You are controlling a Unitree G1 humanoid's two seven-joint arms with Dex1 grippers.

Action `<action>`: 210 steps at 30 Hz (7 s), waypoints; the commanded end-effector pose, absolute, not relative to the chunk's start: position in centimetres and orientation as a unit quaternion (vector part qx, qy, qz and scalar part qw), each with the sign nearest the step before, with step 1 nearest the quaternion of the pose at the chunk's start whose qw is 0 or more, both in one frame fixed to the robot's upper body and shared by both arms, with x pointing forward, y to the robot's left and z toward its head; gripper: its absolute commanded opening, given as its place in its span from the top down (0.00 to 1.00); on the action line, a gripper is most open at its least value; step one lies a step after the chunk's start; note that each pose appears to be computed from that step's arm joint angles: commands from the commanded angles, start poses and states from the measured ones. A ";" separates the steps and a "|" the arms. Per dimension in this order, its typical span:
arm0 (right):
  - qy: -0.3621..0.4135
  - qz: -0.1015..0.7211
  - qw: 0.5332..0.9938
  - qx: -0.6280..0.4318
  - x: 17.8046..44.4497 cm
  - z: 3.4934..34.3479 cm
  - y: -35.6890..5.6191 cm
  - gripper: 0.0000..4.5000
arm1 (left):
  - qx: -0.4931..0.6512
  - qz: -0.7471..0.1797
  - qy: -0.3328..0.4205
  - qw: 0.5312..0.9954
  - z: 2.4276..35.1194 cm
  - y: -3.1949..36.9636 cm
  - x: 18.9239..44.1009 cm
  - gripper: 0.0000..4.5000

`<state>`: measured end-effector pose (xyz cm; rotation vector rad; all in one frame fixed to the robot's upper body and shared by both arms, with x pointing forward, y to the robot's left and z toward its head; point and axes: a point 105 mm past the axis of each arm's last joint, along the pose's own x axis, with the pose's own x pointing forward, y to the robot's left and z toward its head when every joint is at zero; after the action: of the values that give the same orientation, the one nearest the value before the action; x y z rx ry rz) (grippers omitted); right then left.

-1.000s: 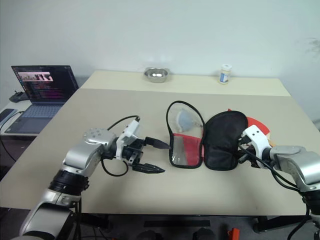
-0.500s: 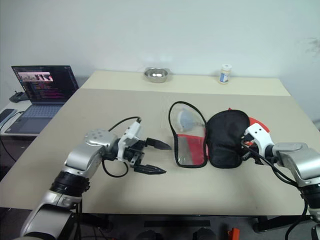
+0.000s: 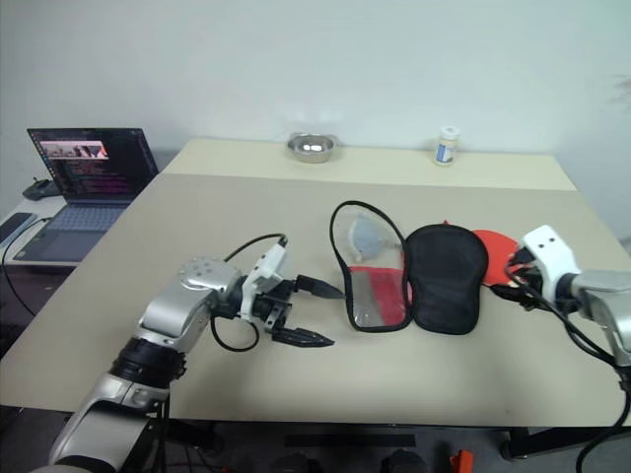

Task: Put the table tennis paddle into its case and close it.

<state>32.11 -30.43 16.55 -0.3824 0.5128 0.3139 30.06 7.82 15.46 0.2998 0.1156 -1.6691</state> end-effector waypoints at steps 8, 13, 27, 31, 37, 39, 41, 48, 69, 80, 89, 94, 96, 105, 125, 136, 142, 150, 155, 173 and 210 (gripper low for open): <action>0.238 0.120 0.943 -0.199 32.6 16.0 -35.6 0.28 | 0.166 -0.715 -0.015 0.679 18.7 4.5 31.8 0.00; 0.241 0.122 0.940 -0.208 34.7 15.5 -36.5 0.28 | 0.169 -0.719 -0.028 0.673 19.3 3.5 31.7 0.00; 0.294 0.152 0.930 -0.161 37.5 11.9 -35.5 0.28 | 0.192 -0.700 -0.019 0.687 19.3 5.0 31.9 0.00; 0.297 0.156 0.932 -0.142 37.8 11.6 -35.0 0.28 | 0.201 -0.692 -0.016 0.693 19.3 5.7 32.2 0.00; 0.302 0.133 0.936 -0.126 38.1 11.4 -35.0 0.37 | 0.204 -0.689 -0.015 0.695 19.3 5.8 32.2 0.00; 0.306 0.116 0.937 -0.124 38.1 11.4 -35.4 0.48 | 0.205 -0.690 -0.015 0.694 19.3 5.6 32.2 0.00; 0.306 0.087 0.942 -0.109 37.9 11.6 -36.2 0.64 | 0.203 -0.691 -0.016 0.693 19.3 5.4 32.2 0.00; 0.327 0.049 0.937 -0.113 36.1 11.7 -38.4 0.75 | 0.198 -0.701 -0.019 0.685 18.9 4.4 32.3 0.00; 0.333 -0.080 0.937 -0.068 29.1 13.5 -39.5 0.76 | 0.186 -0.714 -0.038 0.674 18.8 2.0 32.3 0.00; 0.370 -0.028 0.928 -0.039 25.9 11.3 -34.5 0.39 | 0.182 -0.713 -0.034 0.676 18.6 2.1 32.1 0.00; 0.340 -0.045 0.939 -0.013 28.3 11.3 -34.7 0.24 | 0.188 -0.713 -0.026 0.675 18.3 2.7 32.3 0.00; 0.362 -0.042 0.931 -0.017 28.5 9.6 -34.2 0.24 | 0.193 -0.707 -0.024 0.680 18.2 3.0 32.4 0.00; 0.362 -0.038 0.931 -0.012 28.7 9.3 -34.0 0.24 | 0.193 -0.705 -0.024 0.682 18.2 3.1 32.4 0.00; 0.348 -0.058 0.936 0.005 29.6 8.9 -33.8 0.76 | 0.181 -0.703 -0.030 0.687 18.7 3.6 32.2 0.00; 0.202 -0.002 0.976 0.078 32.5 16.8 -23.1 0.76 | 0.109 -0.685 -0.077 0.717 21.2 6.0 32.6 0.00; 0.212 0.003 0.971 0.112 35.1 14.1 -18.9 0.76 | 0.119 -0.680 -0.078 0.720 20.7 6.3 32.8 0.00; 0.219 -0.013 0.970 0.101 36.1 12.5 -19.4 0.76 | 0.125 -0.677 -0.078 0.721 20.4 6.4 32.9 0.00; 0.228 -0.001 0.969 0.093 36.5 11.5 -18.2 0.76 | 0.129 -0.675 -0.076 0.723 20.3 6.5 33.0 0.00; 0.229 -0.003 0.969 0.096 36.4 11.1 -18.0 0.76 | 0.130 -0.673 -0.072 0.725 20.2 6.7 33.0 0.00; 0.183 0.055 0.982 0.002 32.7 13.7 -18.0 0.00 | 0.145 -0.630 -0.016 0.763 18.4 9.4 33.7 0.00; 0.210 0.002 0.978 -0.006 34.4 9.9 -17.0 0.77 | 0.144 -0.656 -0.038 0.740 19.2 7.8 33.2 0.00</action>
<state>34.62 -17.00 9.24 -0.0179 0.4477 0.0082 33.26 8.03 18.23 0.3025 -0.0421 -1.4317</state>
